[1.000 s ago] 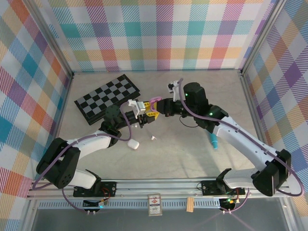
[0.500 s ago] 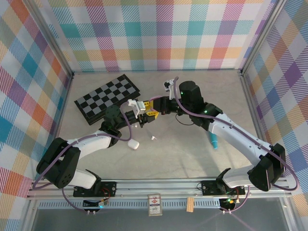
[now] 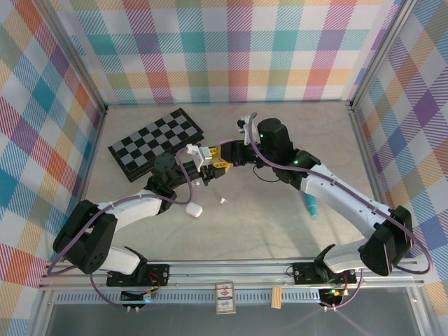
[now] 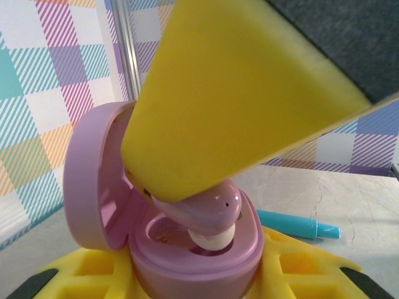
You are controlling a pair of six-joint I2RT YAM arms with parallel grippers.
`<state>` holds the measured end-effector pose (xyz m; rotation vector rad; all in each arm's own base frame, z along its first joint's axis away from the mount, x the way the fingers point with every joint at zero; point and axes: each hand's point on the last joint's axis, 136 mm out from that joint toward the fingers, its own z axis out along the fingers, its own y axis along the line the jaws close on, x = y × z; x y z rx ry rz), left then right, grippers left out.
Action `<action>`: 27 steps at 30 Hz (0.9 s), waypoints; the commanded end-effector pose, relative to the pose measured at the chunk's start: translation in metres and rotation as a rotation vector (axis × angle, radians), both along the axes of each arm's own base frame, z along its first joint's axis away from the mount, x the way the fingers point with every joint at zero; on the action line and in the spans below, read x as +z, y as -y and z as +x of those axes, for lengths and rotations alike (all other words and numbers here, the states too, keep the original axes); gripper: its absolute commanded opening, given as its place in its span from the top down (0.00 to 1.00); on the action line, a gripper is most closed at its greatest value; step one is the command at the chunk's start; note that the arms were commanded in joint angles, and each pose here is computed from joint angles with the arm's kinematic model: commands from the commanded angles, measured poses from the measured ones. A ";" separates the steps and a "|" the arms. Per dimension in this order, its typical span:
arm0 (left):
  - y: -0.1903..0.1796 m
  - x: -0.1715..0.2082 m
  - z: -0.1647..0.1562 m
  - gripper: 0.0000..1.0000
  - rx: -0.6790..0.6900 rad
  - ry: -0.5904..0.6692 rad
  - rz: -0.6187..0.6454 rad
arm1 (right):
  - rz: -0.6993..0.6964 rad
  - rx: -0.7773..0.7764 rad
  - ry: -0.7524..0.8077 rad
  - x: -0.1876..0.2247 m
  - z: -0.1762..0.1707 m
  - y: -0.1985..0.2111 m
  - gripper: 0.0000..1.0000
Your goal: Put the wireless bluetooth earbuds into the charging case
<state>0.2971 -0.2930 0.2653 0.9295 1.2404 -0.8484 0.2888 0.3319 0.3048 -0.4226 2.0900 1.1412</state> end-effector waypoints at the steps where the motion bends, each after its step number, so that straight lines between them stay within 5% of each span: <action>1: 0.003 0.030 -0.014 0.70 -0.041 0.103 -0.038 | -0.033 -0.023 0.000 -0.009 0.002 0.002 0.77; 14: 0.001 0.037 -0.018 0.70 -0.050 0.109 -0.046 | -0.075 -0.040 0.012 -0.014 0.000 0.010 0.80; 27: 0.002 0.039 -0.019 0.70 -0.058 0.110 -0.043 | -0.084 -0.046 0.025 -0.009 -0.001 0.013 0.70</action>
